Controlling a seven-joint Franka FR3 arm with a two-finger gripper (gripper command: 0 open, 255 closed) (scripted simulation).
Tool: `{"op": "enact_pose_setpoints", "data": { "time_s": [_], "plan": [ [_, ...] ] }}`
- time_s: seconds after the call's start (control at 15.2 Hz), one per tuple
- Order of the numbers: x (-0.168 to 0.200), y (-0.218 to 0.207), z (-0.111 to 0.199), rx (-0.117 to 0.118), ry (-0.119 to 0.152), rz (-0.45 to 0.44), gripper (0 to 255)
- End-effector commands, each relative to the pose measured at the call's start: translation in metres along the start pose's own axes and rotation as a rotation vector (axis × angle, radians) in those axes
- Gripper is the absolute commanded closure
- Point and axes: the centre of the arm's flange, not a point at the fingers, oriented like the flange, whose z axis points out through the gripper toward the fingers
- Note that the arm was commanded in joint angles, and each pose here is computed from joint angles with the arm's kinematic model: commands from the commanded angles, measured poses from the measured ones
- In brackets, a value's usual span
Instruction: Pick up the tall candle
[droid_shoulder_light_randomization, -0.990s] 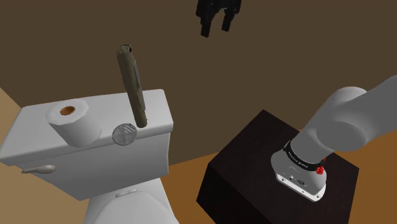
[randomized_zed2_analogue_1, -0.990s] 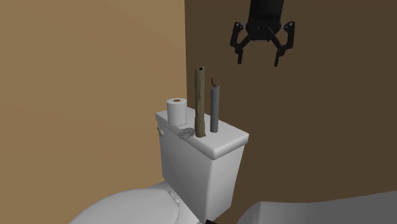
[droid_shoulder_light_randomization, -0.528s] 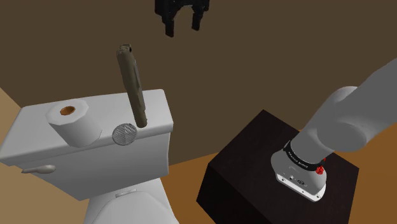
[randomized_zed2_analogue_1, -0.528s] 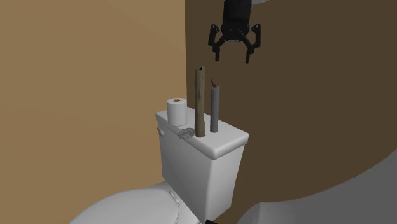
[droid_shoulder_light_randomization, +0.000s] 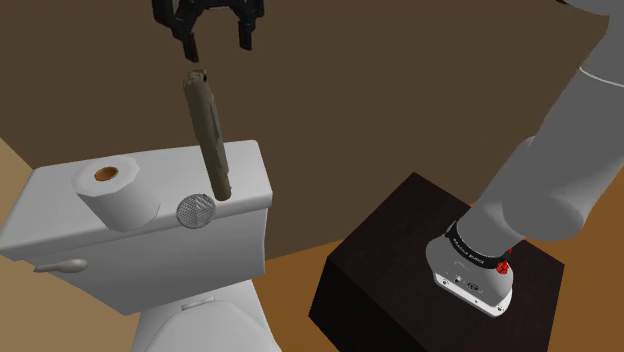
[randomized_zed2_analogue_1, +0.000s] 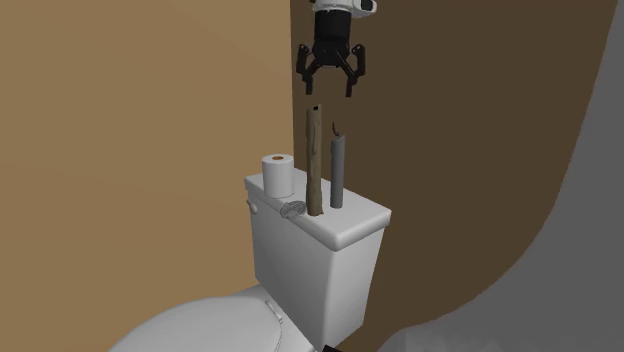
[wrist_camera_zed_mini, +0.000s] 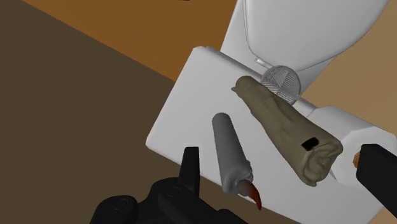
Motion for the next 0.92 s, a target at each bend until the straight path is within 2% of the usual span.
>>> {"op": "enact_pose_setpoints", "data": {
  "time_s": [0.0, 0.13, 0.73, 0.79, 0.86],
  "plan": [
    [0.013, -0.023, -0.001, 0.000, -0.005, -0.001, 0],
    [0.023, -0.041, 0.000, 0.000, -0.009, -0.005, 0],
    [0.024, -0.040, 0.040, 0.000, -0.009, -0.005, 0],
    [0.024, -0.040, 0.039, 0.000, -0.009, -0.005, 255],
    [0.024, -0.041, 0.039, 0.000, -0.009, -0.005, 255]
  ]
}}
